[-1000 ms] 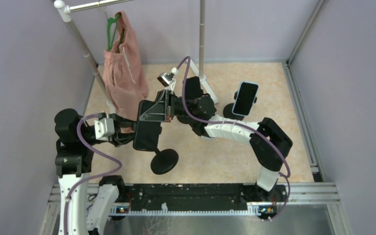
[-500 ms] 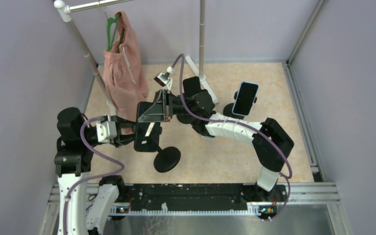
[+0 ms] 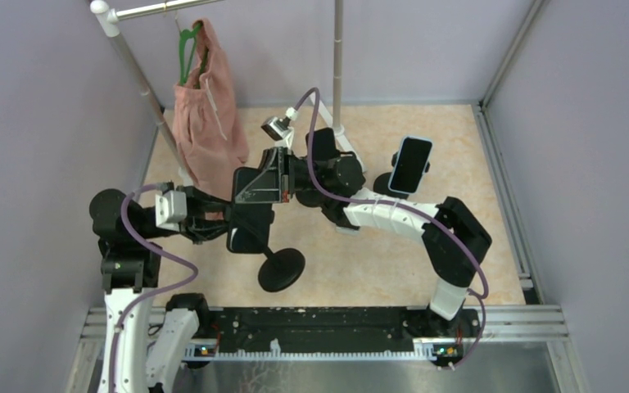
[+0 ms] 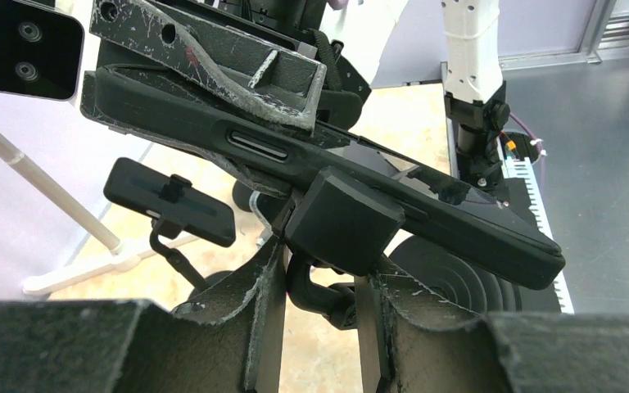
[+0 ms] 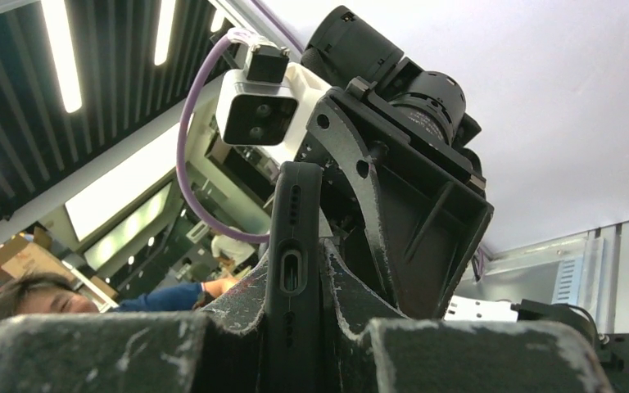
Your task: Remove the phone from the phone stand
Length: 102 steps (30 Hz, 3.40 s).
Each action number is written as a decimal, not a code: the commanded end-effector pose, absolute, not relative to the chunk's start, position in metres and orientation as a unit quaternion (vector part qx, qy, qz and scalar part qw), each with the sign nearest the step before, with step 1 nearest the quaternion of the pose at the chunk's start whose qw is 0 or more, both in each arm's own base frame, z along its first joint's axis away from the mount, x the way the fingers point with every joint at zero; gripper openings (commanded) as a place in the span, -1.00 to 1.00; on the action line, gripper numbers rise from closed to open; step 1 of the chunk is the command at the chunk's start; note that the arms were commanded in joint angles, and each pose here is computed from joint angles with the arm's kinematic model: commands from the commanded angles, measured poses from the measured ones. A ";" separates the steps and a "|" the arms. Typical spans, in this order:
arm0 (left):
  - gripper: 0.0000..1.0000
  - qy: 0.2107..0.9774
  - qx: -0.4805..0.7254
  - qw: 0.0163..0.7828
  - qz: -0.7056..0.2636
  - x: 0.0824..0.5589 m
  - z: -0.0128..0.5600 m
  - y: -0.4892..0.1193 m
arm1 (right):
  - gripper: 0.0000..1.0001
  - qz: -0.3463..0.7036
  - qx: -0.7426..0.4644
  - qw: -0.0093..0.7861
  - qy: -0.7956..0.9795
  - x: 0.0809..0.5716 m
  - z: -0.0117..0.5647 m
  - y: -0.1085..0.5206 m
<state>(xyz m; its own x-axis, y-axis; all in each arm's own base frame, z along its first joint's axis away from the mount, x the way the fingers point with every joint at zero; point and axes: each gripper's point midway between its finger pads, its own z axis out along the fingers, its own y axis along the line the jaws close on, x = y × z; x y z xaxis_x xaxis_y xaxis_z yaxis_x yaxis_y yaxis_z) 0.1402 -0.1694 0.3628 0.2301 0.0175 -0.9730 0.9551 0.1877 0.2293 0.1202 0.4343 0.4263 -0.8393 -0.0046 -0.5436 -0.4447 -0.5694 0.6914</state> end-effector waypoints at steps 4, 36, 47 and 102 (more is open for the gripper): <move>-1.00 0.503 0.491 0.655 -0.276 0.194 0.336 -0.152 | -1.00 0.881 -0.364 0.144 0.266 0.040 0.528 0.355; -1.00 0.607 0.402 0.559 -0.397 0.229 0.274 -0.153 | -1.00 0.863 -0.457 0.140 0.164 -0.015 0.563 0.310; -1.00 0.516 0.535 0.622 -0.247 0.238 0.300 -0.148 | -1.00 0.795 -0.394 0.238 0.394 0.085 0.525 0.330; -1.00 0.381 0.643 0.631 -0.207 0.203 0.297 -0.172 | -1.00 0.167 0.258 0.296 0.904 0.450 0.099 -0.054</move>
<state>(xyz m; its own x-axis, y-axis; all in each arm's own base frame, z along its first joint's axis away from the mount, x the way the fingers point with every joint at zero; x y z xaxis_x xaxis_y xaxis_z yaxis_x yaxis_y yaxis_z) 0.2134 -0.1632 0.2617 0.5188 0.3097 -0.7968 0.8110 0.1164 0.5733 0.4158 -0.0748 0.0803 -0.6236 0.6756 -0.3933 0.5545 0.7369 0.3867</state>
